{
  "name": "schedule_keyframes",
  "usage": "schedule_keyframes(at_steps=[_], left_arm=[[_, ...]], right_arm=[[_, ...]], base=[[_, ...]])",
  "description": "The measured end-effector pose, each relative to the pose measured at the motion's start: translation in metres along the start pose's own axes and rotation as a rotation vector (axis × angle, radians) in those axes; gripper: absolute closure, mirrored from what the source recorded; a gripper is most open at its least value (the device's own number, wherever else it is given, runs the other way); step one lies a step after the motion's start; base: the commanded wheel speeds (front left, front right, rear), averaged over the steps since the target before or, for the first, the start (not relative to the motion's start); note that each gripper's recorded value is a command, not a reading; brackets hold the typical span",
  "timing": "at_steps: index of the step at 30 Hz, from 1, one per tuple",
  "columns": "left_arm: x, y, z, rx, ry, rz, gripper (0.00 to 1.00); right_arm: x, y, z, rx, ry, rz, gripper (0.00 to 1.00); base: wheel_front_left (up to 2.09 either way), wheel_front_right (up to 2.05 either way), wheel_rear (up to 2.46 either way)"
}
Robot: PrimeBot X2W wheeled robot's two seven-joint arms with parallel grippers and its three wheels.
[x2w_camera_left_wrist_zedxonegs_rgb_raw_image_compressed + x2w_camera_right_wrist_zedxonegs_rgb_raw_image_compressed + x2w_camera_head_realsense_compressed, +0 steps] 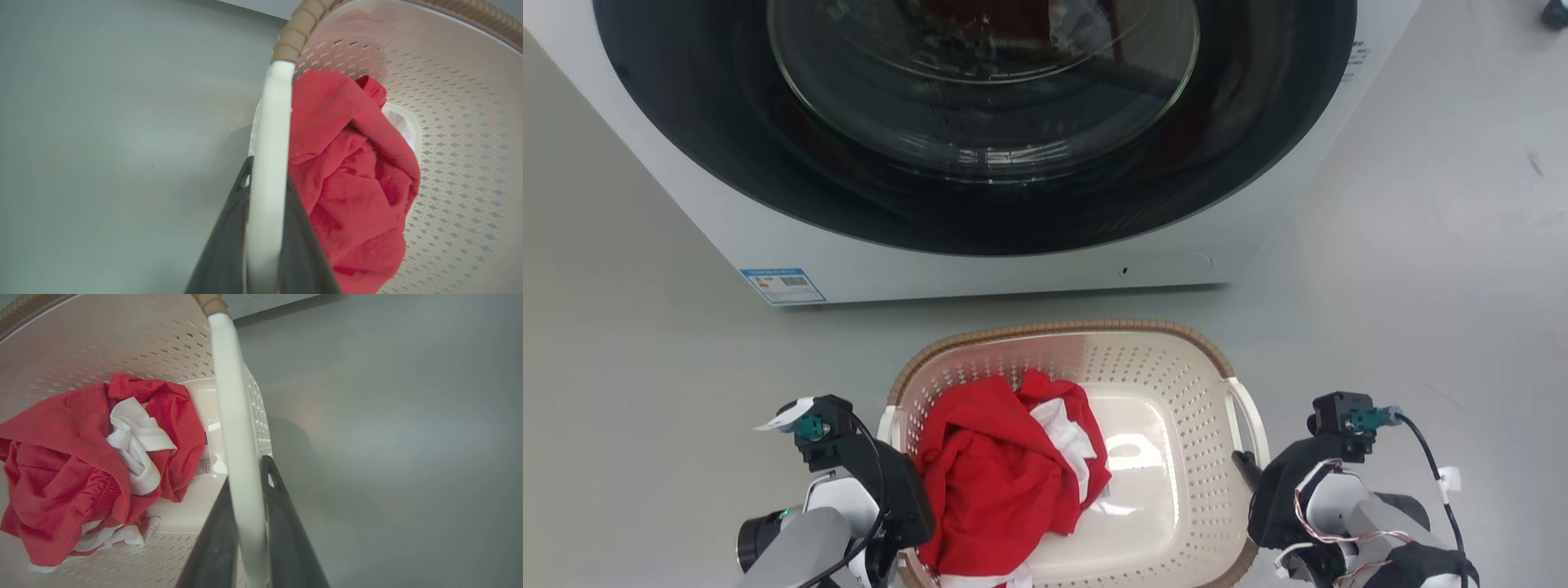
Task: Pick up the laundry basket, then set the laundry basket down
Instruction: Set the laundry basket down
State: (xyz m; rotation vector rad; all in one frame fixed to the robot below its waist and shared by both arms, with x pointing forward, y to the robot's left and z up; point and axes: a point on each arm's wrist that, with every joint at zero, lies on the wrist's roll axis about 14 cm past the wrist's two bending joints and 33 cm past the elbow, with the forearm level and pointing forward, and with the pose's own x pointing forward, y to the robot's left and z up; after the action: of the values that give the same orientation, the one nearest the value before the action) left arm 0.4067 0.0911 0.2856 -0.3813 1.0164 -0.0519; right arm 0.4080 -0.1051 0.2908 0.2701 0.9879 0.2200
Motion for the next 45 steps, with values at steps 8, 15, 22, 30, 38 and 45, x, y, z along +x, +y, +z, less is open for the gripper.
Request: schedule_keyframes(at_steps=[8,15,22,30,38,45], left_arm=[[0.032,0.001,0.013,0.008,-0.012,0.005,1.00],[0.062,0.004,0.019,0.009,-0.016,0.014,1.00],[0.091,0.011,0.020,0.008,-0.015,0.021,1.00],[0.121,0.025,0.006,0.014,0.002,0.041,1.00],[0.139,0.036,-0.003,0.020,-0.014,0.058,1.00],[0.143,0.042,-0.010,0.028,-0.016,0.063,1.00]], right_arm=[[0.030,-0.011,0.011,-0.013,-0.006,-0.009,1.00],[0.058,-0.022,0.019,-0.031,-0.008,-0.014,1.00],[0.088,-0.030,0.019,-0.024,-0.007,-0.014,1.00],[0.119,-0.041,0.002,-0.018,0.021,-0.017,1.00],[0.140,-0.048,-0.013,-0.005,0.032,-0.018,1.00],[0.146,-0.050,-0.020,-0.010,0.030,-0.019,1.00]], base=[[0.00,0.00,0.00],[0.00,0.00,0.00],[0.00,0.00,0.00],[0.00,0.00,0.00],[0.00,0.00,0.00],[0.00,0.00,0.00]])
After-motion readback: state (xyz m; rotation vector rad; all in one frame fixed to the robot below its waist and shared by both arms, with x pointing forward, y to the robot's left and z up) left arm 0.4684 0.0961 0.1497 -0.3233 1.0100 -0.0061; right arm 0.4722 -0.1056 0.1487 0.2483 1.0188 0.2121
